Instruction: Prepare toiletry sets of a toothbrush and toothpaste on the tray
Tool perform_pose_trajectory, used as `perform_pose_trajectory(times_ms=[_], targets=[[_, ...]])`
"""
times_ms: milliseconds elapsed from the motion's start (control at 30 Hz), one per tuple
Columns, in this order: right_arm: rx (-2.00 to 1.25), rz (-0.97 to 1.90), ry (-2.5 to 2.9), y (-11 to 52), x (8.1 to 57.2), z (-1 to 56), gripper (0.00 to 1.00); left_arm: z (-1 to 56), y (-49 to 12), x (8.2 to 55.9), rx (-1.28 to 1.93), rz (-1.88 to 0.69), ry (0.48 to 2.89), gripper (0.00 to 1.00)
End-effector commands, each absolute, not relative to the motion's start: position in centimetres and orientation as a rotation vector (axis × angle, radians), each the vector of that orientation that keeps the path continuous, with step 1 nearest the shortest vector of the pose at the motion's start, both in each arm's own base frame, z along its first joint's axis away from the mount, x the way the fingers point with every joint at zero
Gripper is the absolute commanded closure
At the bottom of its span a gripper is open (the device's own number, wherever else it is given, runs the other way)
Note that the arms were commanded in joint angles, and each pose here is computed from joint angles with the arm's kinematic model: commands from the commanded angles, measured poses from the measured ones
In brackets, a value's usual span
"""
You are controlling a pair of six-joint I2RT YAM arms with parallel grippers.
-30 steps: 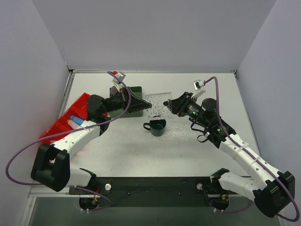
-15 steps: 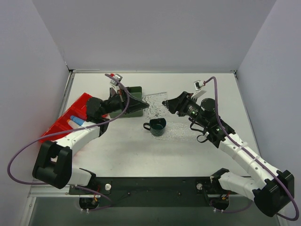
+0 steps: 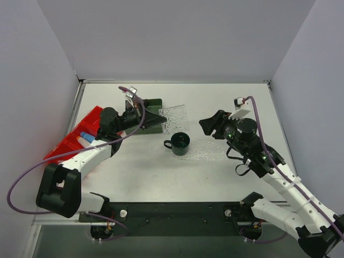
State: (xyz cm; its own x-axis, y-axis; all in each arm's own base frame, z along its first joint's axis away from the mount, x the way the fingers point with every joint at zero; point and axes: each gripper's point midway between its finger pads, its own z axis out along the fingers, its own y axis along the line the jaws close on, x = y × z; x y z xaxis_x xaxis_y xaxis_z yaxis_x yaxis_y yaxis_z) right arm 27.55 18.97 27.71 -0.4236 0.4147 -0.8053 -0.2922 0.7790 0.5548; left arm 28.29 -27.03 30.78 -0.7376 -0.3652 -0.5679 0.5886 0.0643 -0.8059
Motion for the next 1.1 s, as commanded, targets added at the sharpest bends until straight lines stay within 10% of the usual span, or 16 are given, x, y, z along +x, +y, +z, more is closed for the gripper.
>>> perform_pose_trajectory(times_ms=[0, 1067], targets=[[-0.002, 0.545, 1.889, 18.2, 25.8, 30.1, 0.49, 31.6, -26.7, 28.9, 0.249, -1.636, 1.649, 1.00], [-0.233, 0.324, 2.110, 28.9, 26.9, 25.9, 0.63, 30.5, -27.6, 28.5, 0.259, -1.643, 1.705, 1.00]])
